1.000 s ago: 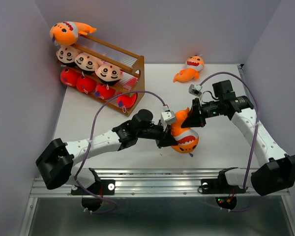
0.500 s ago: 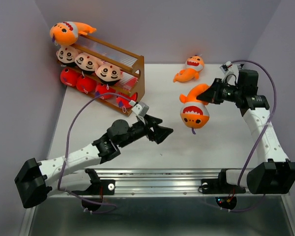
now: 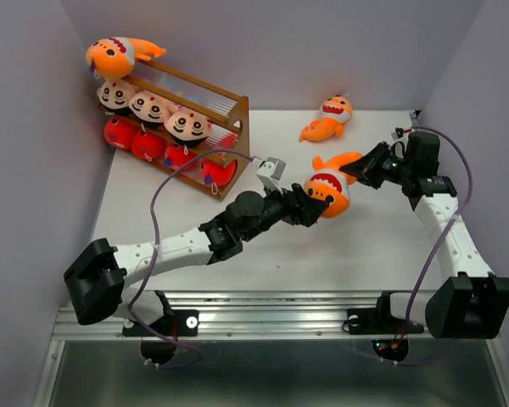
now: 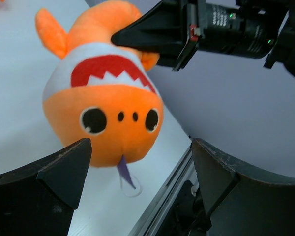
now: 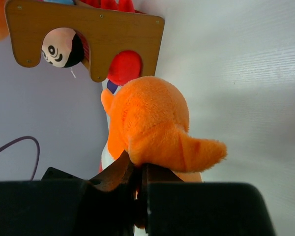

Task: Place and organize the stuffed toys onto the shelf
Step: Pass the stuffed toy from the right arm to the left, then place the stuffed toy onto shelf

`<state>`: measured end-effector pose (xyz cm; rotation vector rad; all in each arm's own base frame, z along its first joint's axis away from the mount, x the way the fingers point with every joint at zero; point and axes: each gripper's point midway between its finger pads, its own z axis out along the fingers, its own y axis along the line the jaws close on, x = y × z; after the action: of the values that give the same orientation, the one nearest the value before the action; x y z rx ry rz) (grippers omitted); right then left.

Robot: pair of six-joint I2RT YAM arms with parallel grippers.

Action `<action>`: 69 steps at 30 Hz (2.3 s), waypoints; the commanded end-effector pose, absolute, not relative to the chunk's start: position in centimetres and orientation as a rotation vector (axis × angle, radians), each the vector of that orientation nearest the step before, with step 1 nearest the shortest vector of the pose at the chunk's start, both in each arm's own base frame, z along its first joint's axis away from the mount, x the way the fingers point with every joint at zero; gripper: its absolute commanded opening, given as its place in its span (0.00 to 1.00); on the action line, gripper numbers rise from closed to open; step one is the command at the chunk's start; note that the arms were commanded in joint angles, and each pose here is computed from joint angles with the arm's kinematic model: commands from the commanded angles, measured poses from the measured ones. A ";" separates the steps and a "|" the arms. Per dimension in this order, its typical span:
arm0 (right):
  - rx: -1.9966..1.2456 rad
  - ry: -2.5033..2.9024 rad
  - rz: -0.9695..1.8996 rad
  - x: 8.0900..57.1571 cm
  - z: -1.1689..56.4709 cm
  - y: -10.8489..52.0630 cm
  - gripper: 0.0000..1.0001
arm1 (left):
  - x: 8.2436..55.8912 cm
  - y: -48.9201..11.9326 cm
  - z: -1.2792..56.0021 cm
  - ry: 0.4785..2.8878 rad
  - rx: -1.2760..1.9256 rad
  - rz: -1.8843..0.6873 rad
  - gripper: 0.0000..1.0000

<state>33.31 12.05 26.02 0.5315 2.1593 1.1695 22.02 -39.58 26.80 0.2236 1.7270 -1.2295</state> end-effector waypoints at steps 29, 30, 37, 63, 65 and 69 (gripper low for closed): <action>0.489 1.935 1.485 31.9 30.7 13.2 0.01 | 23.4 -43.1 30.5 1.687 0.179 -1.289 0.83; 0.486 1.935 1.485 31.8 30.7 13.2 0.01 | 23.3 -43.2 30.8 1.679 0.183 -1.298 0.76; 0.468 1.927 1.478 31.6 30.6 13.3 0.01 | 23.6 -42.3 31.2 1.655 0.167 -1.266 0.21; -0.625 1.590 1.057 26.2 32.4 13.2 1.00 | 28.6 -24.3 41.1 1.443 0.546 -0.564 0.00; -0.635 1.595 1.038 26.3 31.1 12.9 1.00 | 29.3 -23.0 42.5 1.427 0.550 -0.502 0.00; -0.644 1.628 1.043 26.3 27.8 12.6 1.00 | 32.8 -18.4 43.6 1.459 0.496 -0.342 0.00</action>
<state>26.18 12.94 29.93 -0.5619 1.6560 1.0872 30.83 -21.97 41.51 0.4795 1.4804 -0.4847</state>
